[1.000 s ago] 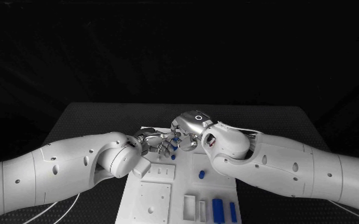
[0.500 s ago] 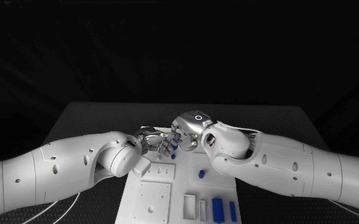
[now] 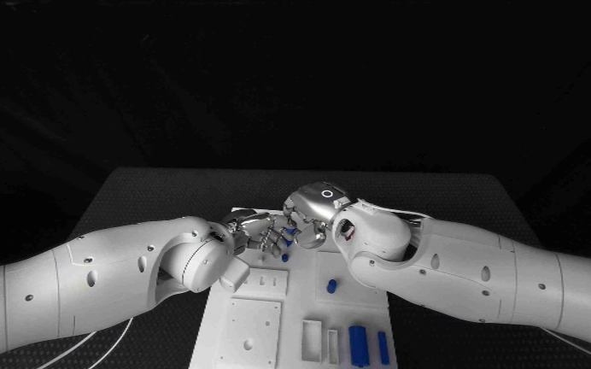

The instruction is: Assemble the parts on the task board

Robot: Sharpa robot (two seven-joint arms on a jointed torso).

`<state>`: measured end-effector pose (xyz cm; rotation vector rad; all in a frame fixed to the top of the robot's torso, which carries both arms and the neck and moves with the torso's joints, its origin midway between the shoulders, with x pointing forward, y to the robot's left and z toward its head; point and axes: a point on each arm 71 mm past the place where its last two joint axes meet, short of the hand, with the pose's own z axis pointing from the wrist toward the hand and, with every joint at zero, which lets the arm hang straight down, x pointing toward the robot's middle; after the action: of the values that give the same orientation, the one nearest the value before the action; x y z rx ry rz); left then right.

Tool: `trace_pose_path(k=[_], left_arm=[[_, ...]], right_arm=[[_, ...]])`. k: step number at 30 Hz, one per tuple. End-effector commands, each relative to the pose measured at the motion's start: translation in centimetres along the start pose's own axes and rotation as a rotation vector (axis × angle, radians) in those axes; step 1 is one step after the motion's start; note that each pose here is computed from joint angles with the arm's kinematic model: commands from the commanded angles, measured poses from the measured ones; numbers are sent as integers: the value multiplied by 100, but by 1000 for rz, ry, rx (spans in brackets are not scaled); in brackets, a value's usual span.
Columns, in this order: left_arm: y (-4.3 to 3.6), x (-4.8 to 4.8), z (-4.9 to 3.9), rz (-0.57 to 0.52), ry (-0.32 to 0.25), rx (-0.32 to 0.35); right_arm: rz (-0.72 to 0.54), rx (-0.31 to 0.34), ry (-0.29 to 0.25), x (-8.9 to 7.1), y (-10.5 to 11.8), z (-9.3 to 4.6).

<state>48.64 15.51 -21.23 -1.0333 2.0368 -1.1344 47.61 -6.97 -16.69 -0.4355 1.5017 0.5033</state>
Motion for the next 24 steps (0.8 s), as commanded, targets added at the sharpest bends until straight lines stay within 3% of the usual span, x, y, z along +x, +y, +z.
trace_pose_path(k=[1, 24], left_arm=[[-28, 8, 2, -12, -6, 17], [-26, -36, -2, 30, -45, 21]], right_arm=[[-8, -23, 3, -4, 52, 0], [55, -9, 33, 12, 21, -33]])
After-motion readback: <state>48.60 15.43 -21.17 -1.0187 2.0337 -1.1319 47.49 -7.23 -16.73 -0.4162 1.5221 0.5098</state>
